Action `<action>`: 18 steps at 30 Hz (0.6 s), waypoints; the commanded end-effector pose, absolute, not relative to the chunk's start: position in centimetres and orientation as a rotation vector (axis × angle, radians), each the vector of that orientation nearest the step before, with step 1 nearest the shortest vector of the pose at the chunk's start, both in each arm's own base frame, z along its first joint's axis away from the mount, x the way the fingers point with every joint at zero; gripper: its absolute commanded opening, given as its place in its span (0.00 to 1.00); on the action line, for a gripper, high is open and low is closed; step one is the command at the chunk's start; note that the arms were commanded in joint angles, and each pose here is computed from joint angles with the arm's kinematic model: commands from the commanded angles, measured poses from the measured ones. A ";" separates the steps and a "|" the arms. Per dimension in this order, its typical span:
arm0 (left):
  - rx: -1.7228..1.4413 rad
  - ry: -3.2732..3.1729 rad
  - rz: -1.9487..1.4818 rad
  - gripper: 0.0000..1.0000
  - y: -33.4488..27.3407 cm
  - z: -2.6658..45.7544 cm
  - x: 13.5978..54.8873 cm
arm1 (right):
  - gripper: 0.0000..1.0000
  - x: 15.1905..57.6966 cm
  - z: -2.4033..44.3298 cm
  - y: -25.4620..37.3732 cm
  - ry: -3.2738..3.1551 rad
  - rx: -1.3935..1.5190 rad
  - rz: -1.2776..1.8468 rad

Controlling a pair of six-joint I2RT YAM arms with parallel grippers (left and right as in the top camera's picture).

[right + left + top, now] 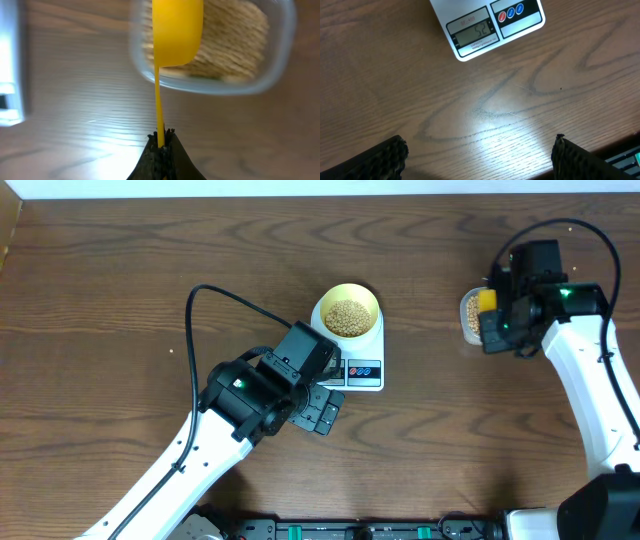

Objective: Scoop item into bowl and weigh 50g on scale
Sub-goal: 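Dip the scoop into the soybean tub with the right gripper, then lift the scoop left over the yellow bowl with the right gripper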

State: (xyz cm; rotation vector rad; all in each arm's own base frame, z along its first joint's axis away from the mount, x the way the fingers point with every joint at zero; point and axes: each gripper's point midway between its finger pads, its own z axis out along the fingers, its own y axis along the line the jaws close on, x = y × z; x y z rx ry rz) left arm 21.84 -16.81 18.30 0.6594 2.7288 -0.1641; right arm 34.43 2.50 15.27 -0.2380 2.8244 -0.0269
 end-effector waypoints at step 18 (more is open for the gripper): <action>0.659 2.697 -0.163 0.94 -16.9 19.2 22.3 | 0.01 33.4 20.8 19.5 2.438 -0.966 0.573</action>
